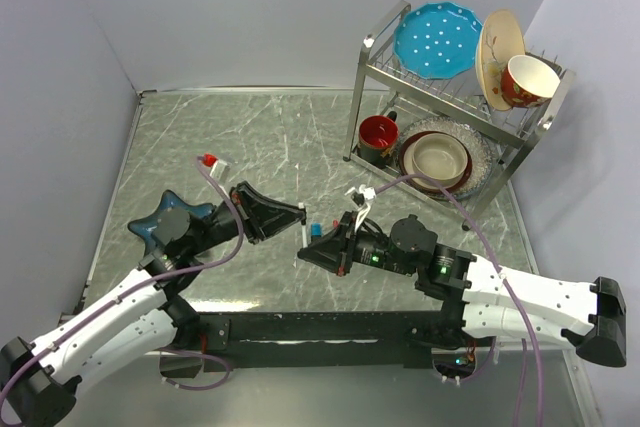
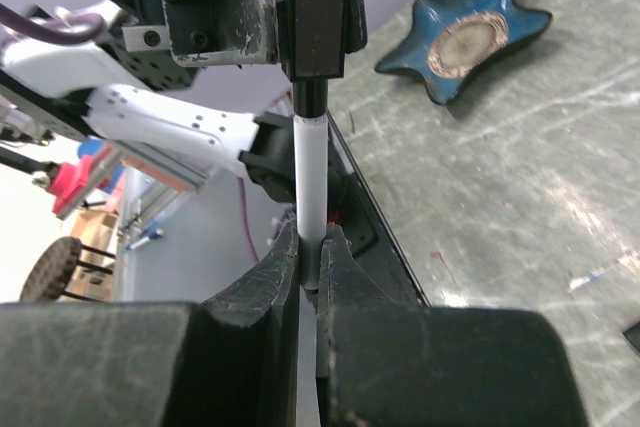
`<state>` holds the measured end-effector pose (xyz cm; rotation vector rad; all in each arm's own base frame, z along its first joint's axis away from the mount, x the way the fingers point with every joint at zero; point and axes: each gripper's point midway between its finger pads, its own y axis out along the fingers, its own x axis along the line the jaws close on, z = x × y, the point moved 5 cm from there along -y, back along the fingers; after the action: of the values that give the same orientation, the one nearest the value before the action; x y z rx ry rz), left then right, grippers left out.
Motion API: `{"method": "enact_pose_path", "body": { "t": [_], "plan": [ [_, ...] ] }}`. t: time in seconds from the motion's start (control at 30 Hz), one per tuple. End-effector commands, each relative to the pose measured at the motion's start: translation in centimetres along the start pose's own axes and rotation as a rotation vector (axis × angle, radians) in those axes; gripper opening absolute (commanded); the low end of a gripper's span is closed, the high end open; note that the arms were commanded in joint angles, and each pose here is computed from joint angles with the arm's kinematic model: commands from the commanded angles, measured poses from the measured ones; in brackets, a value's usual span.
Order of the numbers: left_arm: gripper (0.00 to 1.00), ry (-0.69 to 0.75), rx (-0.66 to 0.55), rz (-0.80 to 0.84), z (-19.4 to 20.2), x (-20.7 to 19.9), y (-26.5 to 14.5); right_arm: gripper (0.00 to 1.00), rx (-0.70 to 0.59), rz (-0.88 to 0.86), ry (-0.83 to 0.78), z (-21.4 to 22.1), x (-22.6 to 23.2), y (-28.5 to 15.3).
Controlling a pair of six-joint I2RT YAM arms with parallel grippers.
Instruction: Insert the pens into the pen caps
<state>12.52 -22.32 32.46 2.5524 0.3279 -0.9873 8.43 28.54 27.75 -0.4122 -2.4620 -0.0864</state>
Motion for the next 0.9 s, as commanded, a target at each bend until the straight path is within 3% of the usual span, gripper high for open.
{"method": "enact_pose_path", "body": {
  "t": [0.0, 0.23, 0.3, 0.33, 0.43, 0.53, 0.87],
  "plan": [
    [0.01, -0.006, 0.137, 0.007, 1.7, 0.5, -0.1, 0.00, -0.146, -0.033, -0.052, -4.6, 2.5, -0.6],
    [0.01, 0.002, 0.156, 0.001, 2.8, 1.4, -0.5, 0.00, -0.166, 0.004, -0.040, -5.1, 2.3, -0.5],
    [0.12, 0.005, 0.153, 0.005, 2.7, 1.2, -0.5, 0.00, -0.134, -0.012, -0.042, -4.4, 2.3, -0.1],
    [0.29, 0.006, 0.151, 0.005, 2.4, 1.0, -0.3, 0.00, -0.126, -0.017, -0.044, -4.3, 2.4, 0.0],
    [0.51, 0.018, 0.139, -0.008, 1.5, 0.5, 0.2, 0.00, -0.101, -0.033, -0.042, -3.4, 2.5, 0.3],
    [0.62, 0.042, 0.112, -0.013, 0.5, -0.1, 0.5, 0.00, -0.084, -0.052, -0.032, -2.6, 2.7, 0.4],
    [0.72, 0.098, 0.056, -0.031, -1.7, -1.6, 0.7, 0.00, -0.052, -0.059, -0.034, -1.5, 3.1, 0.6]
  ]
}}
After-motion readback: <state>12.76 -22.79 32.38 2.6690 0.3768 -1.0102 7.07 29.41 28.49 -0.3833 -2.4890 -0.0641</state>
